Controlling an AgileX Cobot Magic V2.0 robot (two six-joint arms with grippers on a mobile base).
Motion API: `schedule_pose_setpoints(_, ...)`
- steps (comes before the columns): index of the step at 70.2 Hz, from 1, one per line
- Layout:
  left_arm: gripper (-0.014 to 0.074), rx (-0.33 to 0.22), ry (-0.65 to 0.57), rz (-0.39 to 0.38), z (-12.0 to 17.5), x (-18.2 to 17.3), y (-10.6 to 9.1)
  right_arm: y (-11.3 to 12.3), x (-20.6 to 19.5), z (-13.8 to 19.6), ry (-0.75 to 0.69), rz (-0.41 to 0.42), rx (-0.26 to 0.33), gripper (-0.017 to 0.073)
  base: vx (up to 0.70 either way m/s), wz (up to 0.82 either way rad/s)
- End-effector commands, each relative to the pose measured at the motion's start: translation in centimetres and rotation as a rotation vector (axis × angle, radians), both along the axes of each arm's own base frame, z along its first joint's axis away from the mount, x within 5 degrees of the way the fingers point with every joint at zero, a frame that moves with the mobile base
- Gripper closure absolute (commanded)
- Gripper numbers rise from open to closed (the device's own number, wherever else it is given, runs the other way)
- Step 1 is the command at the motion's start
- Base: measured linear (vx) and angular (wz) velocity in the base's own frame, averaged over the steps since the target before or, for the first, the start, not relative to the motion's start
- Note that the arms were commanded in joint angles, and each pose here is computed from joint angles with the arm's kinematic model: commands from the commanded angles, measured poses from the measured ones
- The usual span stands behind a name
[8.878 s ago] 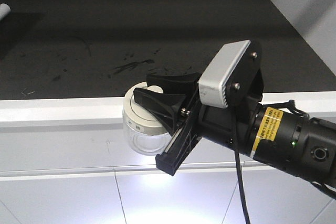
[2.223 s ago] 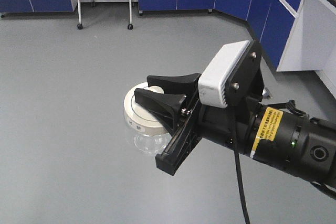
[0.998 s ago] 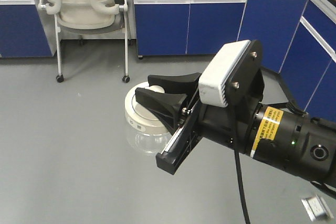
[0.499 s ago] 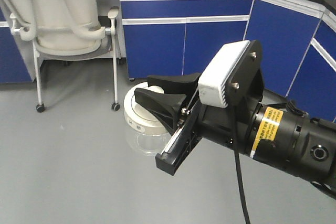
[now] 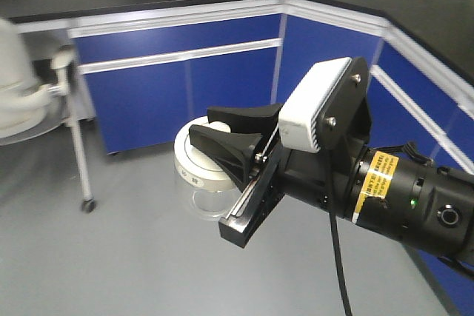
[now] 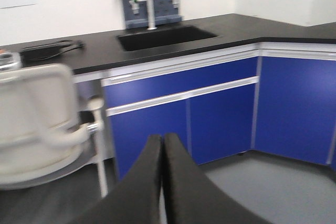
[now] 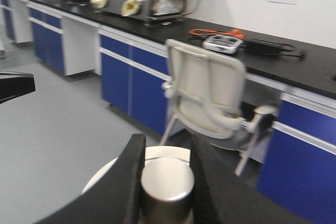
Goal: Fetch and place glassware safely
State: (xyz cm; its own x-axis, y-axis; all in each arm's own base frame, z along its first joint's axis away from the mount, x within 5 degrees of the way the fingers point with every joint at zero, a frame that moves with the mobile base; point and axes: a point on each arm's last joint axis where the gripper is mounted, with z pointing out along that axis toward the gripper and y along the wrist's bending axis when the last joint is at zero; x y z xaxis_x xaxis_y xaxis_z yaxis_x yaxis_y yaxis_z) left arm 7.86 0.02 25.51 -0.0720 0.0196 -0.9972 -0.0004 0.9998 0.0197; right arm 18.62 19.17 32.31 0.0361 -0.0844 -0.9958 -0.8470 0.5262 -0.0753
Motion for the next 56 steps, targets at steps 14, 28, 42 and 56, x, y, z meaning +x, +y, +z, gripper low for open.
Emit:
schedule_pose_setpoints(14,0.0601,-0.012,-0.095,-0.008,1.64,0.06,-0.07,-0.08,-0.68,2.46,-0.067,0.047,0.11,0.0563,0.23,-0.81)
schedule_pose_setpoints(28,0.0601,-0.012,-0.095,-0.008,1.64,0.06,-0.07,-0.08,-0.68,2.46,-0.067,0.047,0.11,0.0563,0.19,-0.96)
schedule_pose_setpoints(42,0.0601,-0.012,-0.095,-0.008,1.64,0.06,-0.07,-0.08,-0.68,2.46,-0.067,0.047,0.11,0.0563,0.2,-0.92)
schedule_pose_setpoints(56,0.0601,-0.012,-0.095,-0.008,1.64,0.06,-0.07,-0.08,-0.67,2.45,-0.067,0.046,0.109,0.0563,0.2,-0.84)
